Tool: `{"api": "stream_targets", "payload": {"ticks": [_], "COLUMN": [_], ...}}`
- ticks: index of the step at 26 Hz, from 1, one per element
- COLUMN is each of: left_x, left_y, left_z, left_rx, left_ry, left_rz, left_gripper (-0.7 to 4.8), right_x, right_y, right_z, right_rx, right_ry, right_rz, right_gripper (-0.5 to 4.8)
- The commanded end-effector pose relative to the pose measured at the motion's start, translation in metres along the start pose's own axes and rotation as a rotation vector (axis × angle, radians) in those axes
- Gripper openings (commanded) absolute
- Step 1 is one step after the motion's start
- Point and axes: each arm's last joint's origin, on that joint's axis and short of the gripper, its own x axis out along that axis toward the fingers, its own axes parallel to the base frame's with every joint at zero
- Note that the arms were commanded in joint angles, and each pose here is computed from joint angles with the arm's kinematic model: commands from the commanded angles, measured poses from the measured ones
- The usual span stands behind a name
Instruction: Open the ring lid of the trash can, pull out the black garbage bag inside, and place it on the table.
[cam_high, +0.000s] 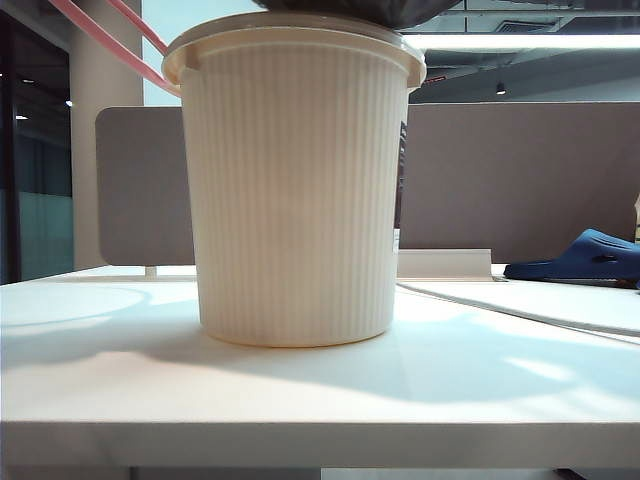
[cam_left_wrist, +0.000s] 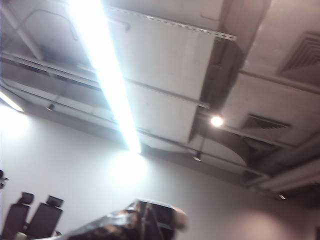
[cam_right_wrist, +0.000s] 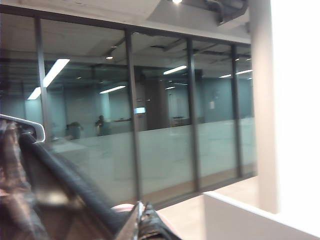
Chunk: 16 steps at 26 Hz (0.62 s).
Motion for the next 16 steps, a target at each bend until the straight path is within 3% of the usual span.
{"api": "stream_targets", "payload": {"ticks": [1, 16], "left_x": [0.0013, 0.0024], "left_y": [-0.0063, -0.0084], "left_z": [0.0018, -0.0017], "left_rx": [0.014, 0.001], "left_ry": [0.003, 0.034], "left_rz": [-0.037, -0.059], "left_gripper": [-0.06, -0.06], "right_x": [-0.0048, -0.0086], "right_y": [0.0039, 0.0041], "right_z": [0.008, 0.0115], "right_rx": [-0.018, -0.01], "right_ry": [-0.027, -0.034], "right_rz": [-0.011, -0.023], "right_gripper": [-0.05, -0.05]}}
